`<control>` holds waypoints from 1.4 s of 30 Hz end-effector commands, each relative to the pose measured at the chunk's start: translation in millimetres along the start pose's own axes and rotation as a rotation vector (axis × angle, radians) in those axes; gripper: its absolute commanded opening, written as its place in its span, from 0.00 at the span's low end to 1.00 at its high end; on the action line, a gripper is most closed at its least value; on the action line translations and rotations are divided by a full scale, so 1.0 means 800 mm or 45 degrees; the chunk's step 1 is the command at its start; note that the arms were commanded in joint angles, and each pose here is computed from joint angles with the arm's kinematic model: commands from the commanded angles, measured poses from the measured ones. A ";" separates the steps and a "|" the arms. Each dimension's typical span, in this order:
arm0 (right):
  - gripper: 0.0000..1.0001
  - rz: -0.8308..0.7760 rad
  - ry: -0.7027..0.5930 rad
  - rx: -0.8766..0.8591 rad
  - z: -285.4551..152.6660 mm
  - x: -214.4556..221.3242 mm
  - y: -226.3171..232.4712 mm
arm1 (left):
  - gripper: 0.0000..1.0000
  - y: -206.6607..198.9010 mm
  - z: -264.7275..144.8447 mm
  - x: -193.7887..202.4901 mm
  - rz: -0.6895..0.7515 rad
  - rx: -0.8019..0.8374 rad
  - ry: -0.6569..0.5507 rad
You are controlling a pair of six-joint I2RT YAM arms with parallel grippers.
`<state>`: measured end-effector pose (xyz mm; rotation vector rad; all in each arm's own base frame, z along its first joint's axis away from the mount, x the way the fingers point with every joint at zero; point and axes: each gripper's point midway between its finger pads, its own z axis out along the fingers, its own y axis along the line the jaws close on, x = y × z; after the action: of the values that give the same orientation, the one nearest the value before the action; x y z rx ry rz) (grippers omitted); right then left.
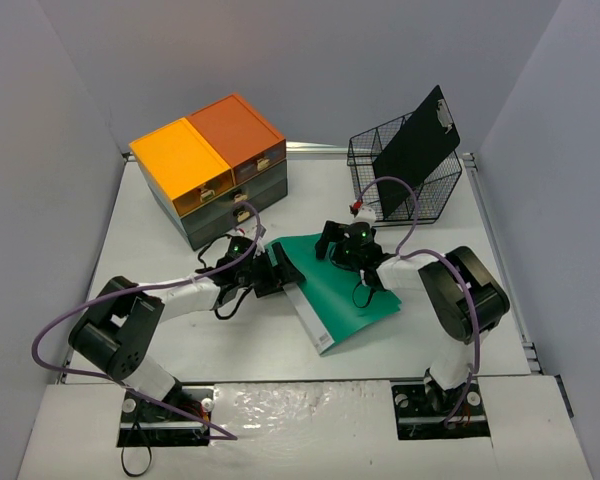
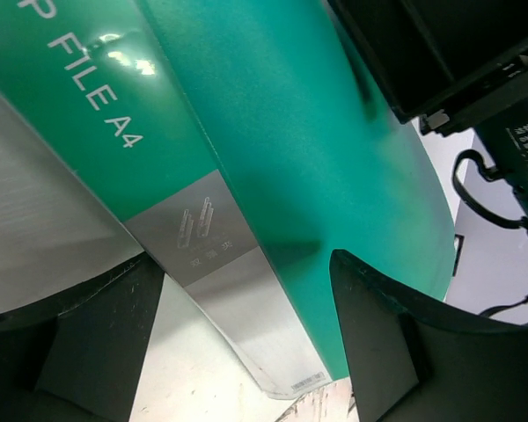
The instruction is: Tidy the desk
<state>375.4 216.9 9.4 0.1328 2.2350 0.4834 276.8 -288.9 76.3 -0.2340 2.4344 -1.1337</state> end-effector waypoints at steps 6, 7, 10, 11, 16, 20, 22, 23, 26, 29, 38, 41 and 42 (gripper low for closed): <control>0.94 0.070 1.163 0.261 -0.139 0.291 -0.071 | 0.71 -0.210 -0.062 -0.108 0.233 0.664 -0.365; 0.94 0.069 1.162 0.260 -0.138 0.292 -0.071 | 0.71 -0.212 -0.064 -0.109 0.234 0.666 -0.369; 0.94 0.066 1.165 0.262 -0.138 0.293 -0.071 | 0.71 -0.215 -0.067 -0.111 0.241 0.659 -0.372; 0.94 0.066 1.166 0.263 -0.138 0.294 -0.071 | 0.71 -0.216 -0.069 -0.110 0.242 0.662 -0.374; 0.94 0.065 1.173 0.262 -0.138 0.297 -0.070 | 0.71 -0.223 -0.084 -0.111 0.247 0.692 -0.404; 0.94 0.060 1.176 0.261 -0.137 0.298 -0.070 | 0.71 -0.233 -0.094 -0.115 0.273 0.701 -0.414; 0.94 0.060 1.174 0.259 -0.136 0.298 -0.069 | 0.71 -0.239 -0.100 -0.116 0.285 0.718 -0.423; 0.94 0.060 1.174 0.258 -0.136 0.298 -0.068 | 0.71 -0.241 -0.101 -0.116 0.288 0.723 -0.426; 0.94 0.057 1.176 0.258 -0.137 0.299 -0.068 | 0.71 -0.243 -0.103 -0.117 0.291 0.726 -0.426; 0.94 0.055 1.180 0.257 -0.138 0.300 -0.068 | 0.71 -0.244 -0.105 -0.116 0.288 0.737 -0.431; 0.94 0.053 1.182 0.257 -0.138 0.300 -0.066 | 0.71 -0.240 -0.108 -0.119 0.269 0.737 -0.452; 0.93 0.055 1.180 0.254 -0.138 0.300 -0.065 | 0.71 -0.242 -0.114 -0.121 0.263 0.752 -0.475; 0.94 0.054 1.180 0.255 -0.138 0.300 -0.065 | 0.71 -0.242 -0.113 -0.121 0.265 0.744 -0.472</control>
<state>385.2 223.5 10.7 0.2013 2.2109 0.5065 272.9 -303.7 144.9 -0.1506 2.3058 -1.3201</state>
